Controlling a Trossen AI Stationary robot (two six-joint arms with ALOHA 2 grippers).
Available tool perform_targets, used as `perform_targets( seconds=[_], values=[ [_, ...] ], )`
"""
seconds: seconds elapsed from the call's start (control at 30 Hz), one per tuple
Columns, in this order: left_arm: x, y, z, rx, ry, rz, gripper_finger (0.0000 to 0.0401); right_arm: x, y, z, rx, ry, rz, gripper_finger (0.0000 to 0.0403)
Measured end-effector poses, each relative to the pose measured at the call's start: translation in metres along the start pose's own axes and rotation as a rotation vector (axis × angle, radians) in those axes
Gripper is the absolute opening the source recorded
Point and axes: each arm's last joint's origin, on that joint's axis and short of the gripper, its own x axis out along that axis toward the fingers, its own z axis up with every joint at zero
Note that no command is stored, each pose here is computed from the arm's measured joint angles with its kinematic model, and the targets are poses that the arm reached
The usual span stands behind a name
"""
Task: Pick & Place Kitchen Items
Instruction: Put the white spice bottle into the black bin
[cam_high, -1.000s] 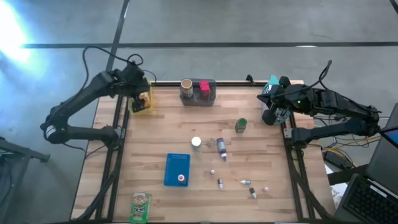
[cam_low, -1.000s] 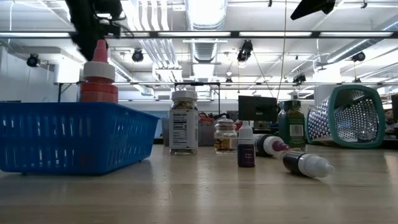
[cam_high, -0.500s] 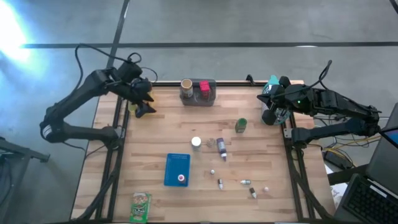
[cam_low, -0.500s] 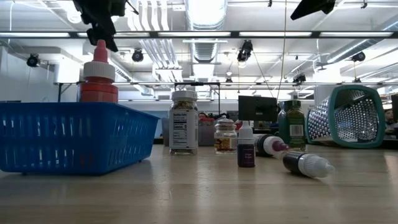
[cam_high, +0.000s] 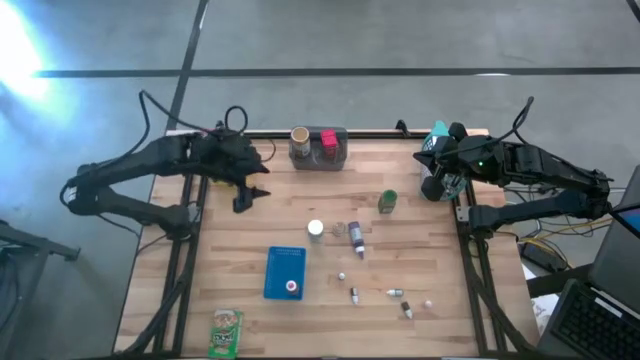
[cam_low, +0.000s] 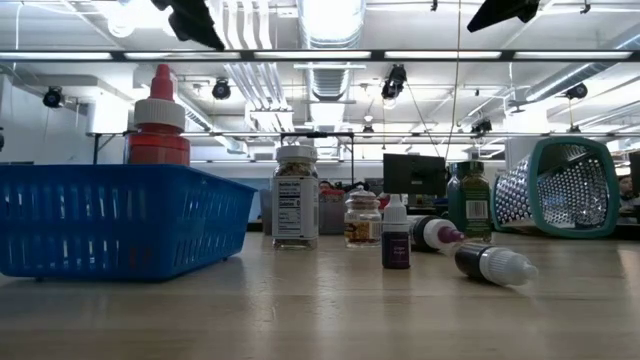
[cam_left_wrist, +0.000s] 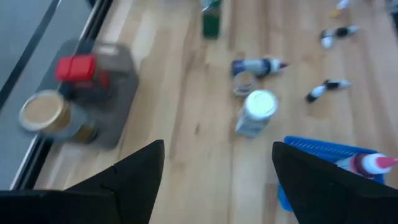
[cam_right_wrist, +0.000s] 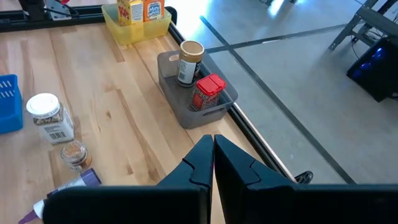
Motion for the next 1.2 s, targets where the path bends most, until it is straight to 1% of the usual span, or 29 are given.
perform_targets(
  seconds=[0.1, 0.2, 0.3, 0.47, 0.67, 0.8, 0.93, 1.2],
  values=[
    [0.002, -0.005, 0.004, 0.022, -0.036, -0.023, 0.03, 0.0, 0.0, 0.0, 0.002, 0.0, 0.0, 0.0008],
    [0.007, -0.005, 0.01, 0.025, -0.066, -0.029, 0.03, 0.0, 0.0, 0.0, 0.0, 0.0, 0.0, 0.0008],
    [0.018, -0.005, 0.013, 0.054, -0.058, -0.036, 0.03, 0.0, 0.0, 0.0, 0.0, 0.0, 0.0, 0.0008],
    [0.045, -0.005, 0.017, 0.162, 0.009, -0.044, 0.03, 0.0, 0.0, 0.0, 0.001, -0.001, 0.0, 0.0008],
    [0.083, -0.005, 0.016, 0.207, 0.116, -0.065, 0.03, 0.0, 0.0, 0.0, 0.002, 0.0, 0.0, 0.0008],
    [0.103, -0.012, 0.015, 0.252, 0.165, -0.094, 0.03, 0.0, 0.0, 0.0, 0.002, -0.001, 0.0, 0.0008],
    [0.118, -0.024, 0.014, 0.286, 0.194, -0.152, 0.03, 0.0, 0.0, 0.0, 0.002, 0.0, 0.0, 0.0008],
    [0.147, -0.037, 0.011, 0.315, 0.23, -0.183, 0.03, 0.0, 0.0, 0.0, 0.0, 0.0, 0.0, 0.0008]
  ],
)
